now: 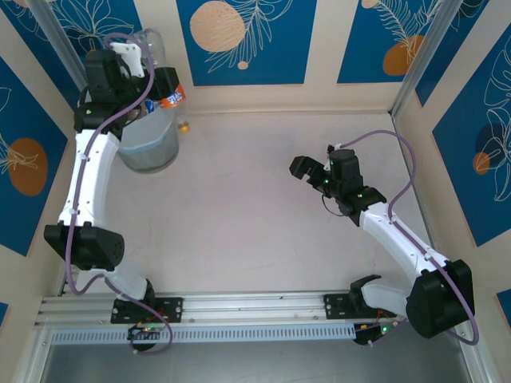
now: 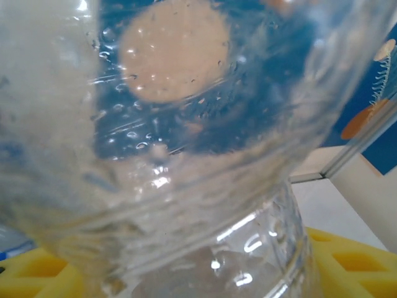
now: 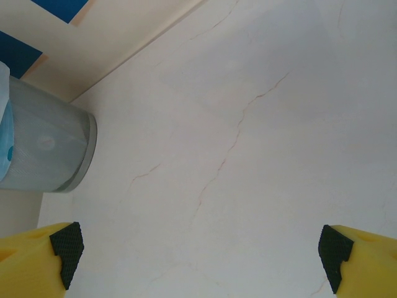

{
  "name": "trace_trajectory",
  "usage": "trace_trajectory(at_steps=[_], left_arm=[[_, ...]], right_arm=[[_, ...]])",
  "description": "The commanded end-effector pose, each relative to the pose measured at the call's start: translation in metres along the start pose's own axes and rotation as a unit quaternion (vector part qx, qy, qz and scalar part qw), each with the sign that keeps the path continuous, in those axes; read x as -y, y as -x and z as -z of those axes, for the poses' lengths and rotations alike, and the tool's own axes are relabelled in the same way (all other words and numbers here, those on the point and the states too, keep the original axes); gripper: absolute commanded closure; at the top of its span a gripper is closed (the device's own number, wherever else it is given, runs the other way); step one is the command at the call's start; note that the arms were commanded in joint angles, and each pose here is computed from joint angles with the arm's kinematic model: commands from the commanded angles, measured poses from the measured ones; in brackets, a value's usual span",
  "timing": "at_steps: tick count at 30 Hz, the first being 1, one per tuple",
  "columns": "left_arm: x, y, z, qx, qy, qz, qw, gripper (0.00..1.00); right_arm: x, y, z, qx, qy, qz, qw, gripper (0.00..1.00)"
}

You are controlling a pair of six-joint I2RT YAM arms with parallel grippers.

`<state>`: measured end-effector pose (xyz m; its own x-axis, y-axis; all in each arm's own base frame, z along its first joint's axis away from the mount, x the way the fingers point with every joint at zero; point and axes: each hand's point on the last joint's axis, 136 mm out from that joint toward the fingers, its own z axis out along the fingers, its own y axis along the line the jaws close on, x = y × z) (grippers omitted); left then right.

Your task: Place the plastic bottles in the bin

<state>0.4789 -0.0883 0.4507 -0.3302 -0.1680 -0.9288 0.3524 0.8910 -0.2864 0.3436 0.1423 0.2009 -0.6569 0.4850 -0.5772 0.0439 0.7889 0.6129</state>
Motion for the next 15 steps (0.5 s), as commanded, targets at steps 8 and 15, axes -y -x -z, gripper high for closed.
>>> trace_trajectory(at_steps=[8,15], left_arm=[[-0.076,0.042,0.003,0.031,0.107,-0.042,0.993,0.54],[-0.101,0.066,0.012,0.074,0.136,-0.068,0.986,0.54]], right_arm=[[0.009,-0.004,0.007,0.001,-0.009,-0.011,1.000,0.00],[0.013,-0.007,0.008,0.000,-0.012,-0.017,1.000,0.01]])
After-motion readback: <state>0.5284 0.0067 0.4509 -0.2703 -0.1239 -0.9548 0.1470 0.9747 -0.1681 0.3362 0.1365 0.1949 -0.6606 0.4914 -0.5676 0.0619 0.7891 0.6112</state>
